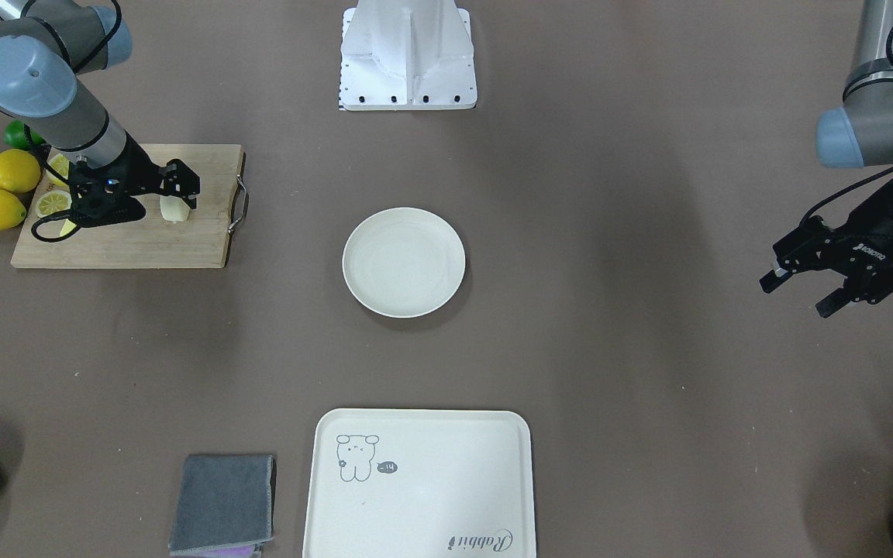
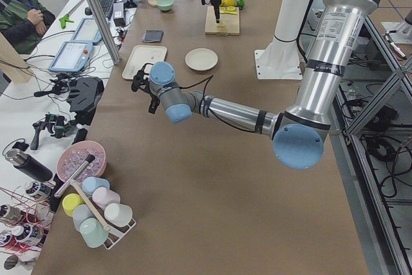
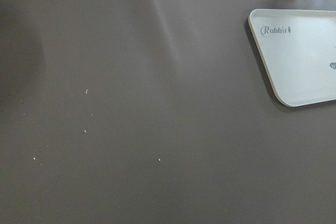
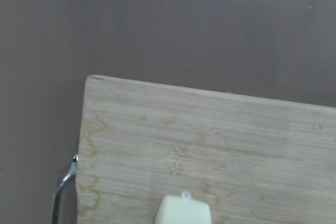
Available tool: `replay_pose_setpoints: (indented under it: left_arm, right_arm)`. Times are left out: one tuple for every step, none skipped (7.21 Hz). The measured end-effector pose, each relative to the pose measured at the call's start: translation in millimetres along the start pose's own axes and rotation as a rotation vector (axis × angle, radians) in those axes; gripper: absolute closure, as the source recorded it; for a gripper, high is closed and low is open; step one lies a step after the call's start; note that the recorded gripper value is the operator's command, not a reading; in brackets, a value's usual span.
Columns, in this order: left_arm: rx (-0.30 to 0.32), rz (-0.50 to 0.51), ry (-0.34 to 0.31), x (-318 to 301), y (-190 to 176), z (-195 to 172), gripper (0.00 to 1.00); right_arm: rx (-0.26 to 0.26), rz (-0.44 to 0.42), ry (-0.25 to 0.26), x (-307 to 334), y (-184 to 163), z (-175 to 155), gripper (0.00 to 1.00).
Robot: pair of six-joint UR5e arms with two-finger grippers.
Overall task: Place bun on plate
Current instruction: 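Close the right gripper on the cream bun, then carry the bun with the right gripper over the white plate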
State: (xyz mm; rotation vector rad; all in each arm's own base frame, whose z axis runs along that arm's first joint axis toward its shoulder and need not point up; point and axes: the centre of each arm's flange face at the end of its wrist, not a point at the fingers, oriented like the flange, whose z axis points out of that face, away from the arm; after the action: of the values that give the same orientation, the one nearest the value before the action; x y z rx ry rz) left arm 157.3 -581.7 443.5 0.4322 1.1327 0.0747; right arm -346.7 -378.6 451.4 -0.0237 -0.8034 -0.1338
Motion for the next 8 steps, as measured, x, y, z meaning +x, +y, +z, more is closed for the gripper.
replay_pose_setpoints:
  left_arm:
    - [0.003, -0.002, -0.002, -1.8, -0.1, -2.1, 0.02]
    - [0.003, -0.005, -0.004, -4.3, 1.4, -3.2, 0.02]
    - [0.0, -0.01, -0.007, -8.0, 4.7, -3.3, 0.02]
    - [-0.003, -0.015, -0.01, -12.0, 8.6, -3.4, 0.02]
    - [-0.001, -0.018, -0.01, -16.0, 11.3, -6.6, 0.02]
    - [0.004, -0.02, -0.008, -19.4, 12.2, -11.1, 0.02]
    - [0.007, -0.023, -0.01, -21.5, 12.1, -13.1, 0.02]
    - [0.006, -0.027, -0.012, -23.3, 12.1, -13.5, 0.02]
  right_arm:
    - [-0.001, 0.0, 0.014, -4.8, 7.1, 7.3, 0.49]
    - [0.001, 0.006, 0.017, -8.6, 10.9, 9.4, 0.91]
    - [0.003, 0.01, 0.016, -10.9, 12.8, 8.8, 1.0]
    - [0.005, 0.009, 0.014, -12.3, 13.1, 7.5, 1.0]
    - [0.011, 0.007, 0.009, -14.2, 12.3, 4.6, 1.0]
    - [0.022, 0.009, 0.003, -14.0, 8.9, -1.8, 1.0]
    - [0.043, 0.013, -0.008, -13.2, 3.6, -13.9, 1.0]
    - [0.07, 0.009, -0.032, -21.2, -3.3, -30.4, 1.0]
